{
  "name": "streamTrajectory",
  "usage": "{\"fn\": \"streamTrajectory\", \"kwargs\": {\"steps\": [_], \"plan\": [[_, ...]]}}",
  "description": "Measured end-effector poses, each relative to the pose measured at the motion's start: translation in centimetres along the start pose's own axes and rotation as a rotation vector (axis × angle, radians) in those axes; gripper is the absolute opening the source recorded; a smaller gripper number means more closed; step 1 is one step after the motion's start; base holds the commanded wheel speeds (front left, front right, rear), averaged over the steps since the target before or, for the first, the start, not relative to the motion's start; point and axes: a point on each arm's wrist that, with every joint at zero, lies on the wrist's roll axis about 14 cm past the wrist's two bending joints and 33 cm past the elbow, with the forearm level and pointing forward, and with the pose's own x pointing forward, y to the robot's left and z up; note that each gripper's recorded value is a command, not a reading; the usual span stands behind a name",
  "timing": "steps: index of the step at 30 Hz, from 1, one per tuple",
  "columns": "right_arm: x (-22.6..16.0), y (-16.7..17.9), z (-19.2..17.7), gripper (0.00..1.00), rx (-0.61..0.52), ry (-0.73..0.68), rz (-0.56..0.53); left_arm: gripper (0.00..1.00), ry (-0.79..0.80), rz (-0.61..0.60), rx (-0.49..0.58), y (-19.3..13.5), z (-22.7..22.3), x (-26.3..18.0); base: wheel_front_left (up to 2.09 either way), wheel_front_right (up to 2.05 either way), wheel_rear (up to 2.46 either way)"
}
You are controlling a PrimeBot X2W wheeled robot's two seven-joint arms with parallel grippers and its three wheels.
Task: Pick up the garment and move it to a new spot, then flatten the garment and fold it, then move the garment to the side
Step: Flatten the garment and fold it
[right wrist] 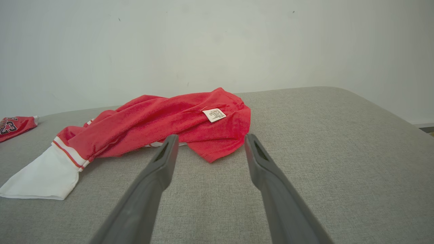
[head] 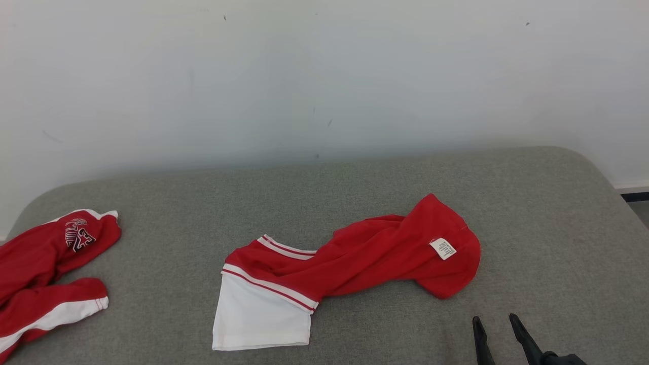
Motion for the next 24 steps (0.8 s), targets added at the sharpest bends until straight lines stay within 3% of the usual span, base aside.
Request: {"fn": "streamTrajectory", "kwargs": {"steps": [14, 24], "plan": [[1.6, -0.6, 0.7, 1.0, -0.001, -0.002, -0.013, 1.0, 0.089, -0.054, -0.005, -0.8, -2.3, 1.6, 0.0, 0.0, 0.0], [6.7, -1.3, 2.3, 1.0, -0.095, 0.062, -0.012, 1.0, 0.284, -0.14, 0.031, -3.6, -4.7, 6.9, 0.0, 0.0, 0.0]]}}
